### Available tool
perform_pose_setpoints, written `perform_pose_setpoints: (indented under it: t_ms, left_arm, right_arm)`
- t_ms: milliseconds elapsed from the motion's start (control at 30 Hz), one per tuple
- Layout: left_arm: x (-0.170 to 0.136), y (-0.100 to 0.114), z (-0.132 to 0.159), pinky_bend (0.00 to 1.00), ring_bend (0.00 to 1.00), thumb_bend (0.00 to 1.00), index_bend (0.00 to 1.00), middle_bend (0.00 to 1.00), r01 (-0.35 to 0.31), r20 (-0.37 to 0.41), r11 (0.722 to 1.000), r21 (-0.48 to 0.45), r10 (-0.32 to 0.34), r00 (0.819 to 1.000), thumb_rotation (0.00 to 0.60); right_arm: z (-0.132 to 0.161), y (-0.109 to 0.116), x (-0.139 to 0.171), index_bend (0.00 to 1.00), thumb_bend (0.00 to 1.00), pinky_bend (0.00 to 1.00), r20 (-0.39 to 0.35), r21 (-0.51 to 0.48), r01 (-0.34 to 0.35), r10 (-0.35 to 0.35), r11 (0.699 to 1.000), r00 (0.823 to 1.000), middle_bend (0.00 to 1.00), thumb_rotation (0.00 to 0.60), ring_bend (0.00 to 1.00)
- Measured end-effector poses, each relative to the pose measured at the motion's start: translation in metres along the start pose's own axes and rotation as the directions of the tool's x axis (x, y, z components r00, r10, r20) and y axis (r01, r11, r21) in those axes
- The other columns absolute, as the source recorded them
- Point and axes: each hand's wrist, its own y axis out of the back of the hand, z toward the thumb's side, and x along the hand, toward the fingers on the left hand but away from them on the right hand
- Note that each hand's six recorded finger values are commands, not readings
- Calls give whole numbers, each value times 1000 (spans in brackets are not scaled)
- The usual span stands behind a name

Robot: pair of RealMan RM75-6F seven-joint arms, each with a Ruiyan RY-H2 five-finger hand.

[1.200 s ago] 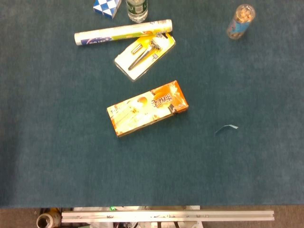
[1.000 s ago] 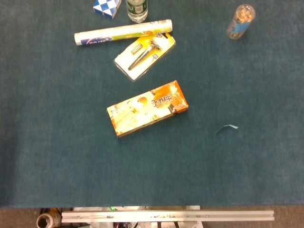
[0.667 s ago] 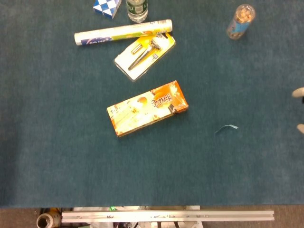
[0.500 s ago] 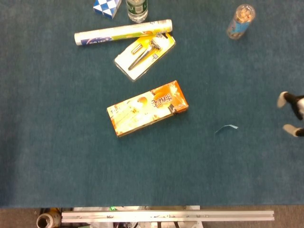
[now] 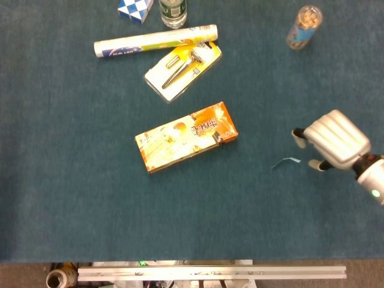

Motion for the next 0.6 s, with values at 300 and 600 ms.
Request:
perform_pose_setpoints:
  t_ms: [300,600]
  left_arm:
    - [1,-1,-2,54,110,120,11,83,4,-7,1000,-2,-4,1000,600]
    - [2,-2,-3,54,110,120,11,83,7,-10,1000,-3,-7,1000,600]
  right_arm:
    - [16,-23,-23,562,161,1000,-33,37,-60,61,998,998,954,600,1000]
    - [29,-39,-40,563,192,1000,-55,46,-98,101,994,993,954,600,1000]
